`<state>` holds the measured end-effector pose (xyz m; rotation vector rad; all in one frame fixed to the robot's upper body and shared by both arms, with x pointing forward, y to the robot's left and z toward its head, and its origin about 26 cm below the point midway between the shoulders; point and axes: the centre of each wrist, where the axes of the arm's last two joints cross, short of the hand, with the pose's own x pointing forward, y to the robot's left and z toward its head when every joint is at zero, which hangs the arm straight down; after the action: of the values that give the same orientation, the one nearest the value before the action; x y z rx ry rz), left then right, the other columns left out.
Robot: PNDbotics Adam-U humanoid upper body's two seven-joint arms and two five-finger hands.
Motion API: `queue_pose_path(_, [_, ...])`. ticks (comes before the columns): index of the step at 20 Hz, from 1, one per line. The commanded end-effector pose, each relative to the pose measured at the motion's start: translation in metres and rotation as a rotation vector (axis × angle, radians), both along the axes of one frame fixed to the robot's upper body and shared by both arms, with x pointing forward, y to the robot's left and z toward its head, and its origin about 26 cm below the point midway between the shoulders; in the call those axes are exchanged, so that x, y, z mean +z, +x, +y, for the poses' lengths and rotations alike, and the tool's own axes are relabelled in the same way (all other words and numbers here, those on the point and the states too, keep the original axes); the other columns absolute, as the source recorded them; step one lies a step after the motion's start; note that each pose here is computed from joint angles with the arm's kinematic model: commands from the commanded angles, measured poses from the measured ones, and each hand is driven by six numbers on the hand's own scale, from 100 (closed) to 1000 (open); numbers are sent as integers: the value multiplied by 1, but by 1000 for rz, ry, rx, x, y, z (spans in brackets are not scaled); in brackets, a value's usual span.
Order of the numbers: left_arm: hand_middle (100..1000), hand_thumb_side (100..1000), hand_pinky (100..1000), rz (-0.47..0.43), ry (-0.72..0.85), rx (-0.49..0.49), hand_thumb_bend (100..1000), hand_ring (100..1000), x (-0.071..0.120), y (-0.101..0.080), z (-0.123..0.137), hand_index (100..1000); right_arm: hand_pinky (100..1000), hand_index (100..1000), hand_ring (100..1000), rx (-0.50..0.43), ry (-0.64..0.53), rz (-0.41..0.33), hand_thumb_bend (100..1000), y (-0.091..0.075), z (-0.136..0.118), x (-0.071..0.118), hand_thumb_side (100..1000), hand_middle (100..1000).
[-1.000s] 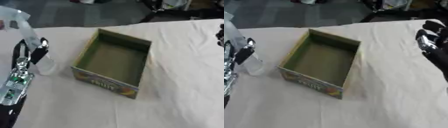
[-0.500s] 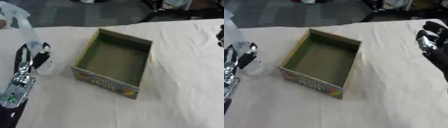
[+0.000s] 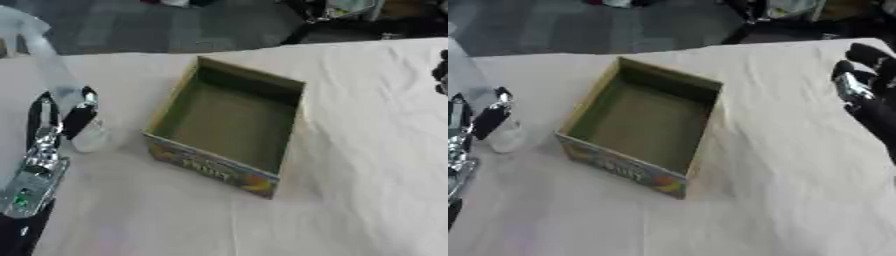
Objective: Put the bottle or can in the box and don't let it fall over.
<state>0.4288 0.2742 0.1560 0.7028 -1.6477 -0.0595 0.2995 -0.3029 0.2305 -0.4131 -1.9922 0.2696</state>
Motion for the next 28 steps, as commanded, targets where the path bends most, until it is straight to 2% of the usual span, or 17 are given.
queue_pose_path(1, [101,429,1000,-10,-13,49,100,164,-4,1,5,370,879,932,874,-6,-9,-29,100,-1,-1,9,551,909])
queue_pose_path(5, [101,429,1000,-27,-21,51,100,164,-5,1,3,370,879,932,874,-6,-8,-29,100,-1,-1,9,551,909])
queue_pose_path(6, [100,448,1000,-41,-13,37,100,121,-1,1,1,291,879,929,873,-5,-7,-29,100,-1,-1,9,540,908])
queue_pose_path(14, [100,472,988,-151,54,-52,100,100,11,-2,-1,193,879,929,874,3,3,-26,100,-1,-1,9,542,908])
queue_pose_path(17, [100,486,986,-169,74,-60,100,100,19,-3,-3,177,879,929,874,5,5,-22,100,-1,-2,8,540,908])
queue_pose_path(21, [100,507,960,-217,86,-135,100,100,44,-6,-21,175,878,929,874,10,7,-17,100,-1,-2,7,541,908])
queue_pose_path(23, [100,507,960,-210,66,-182,100,100,54,-7,-29,175,878,929,874,12,8,-15,100,-1,-2,7,541,908])
queue_pose_path(27, [100,507,960,-199,18,-228,100,100,63,-10,-28,175,878,929,874,13,9,-14,100,-1,-3,7,541,908])
queue_pose_path(28, [100,569,969,-202,12,-235,100,100,65,-11,-29,178,875,927,872,15,12,-9,100,-1,-2,6,544,907])
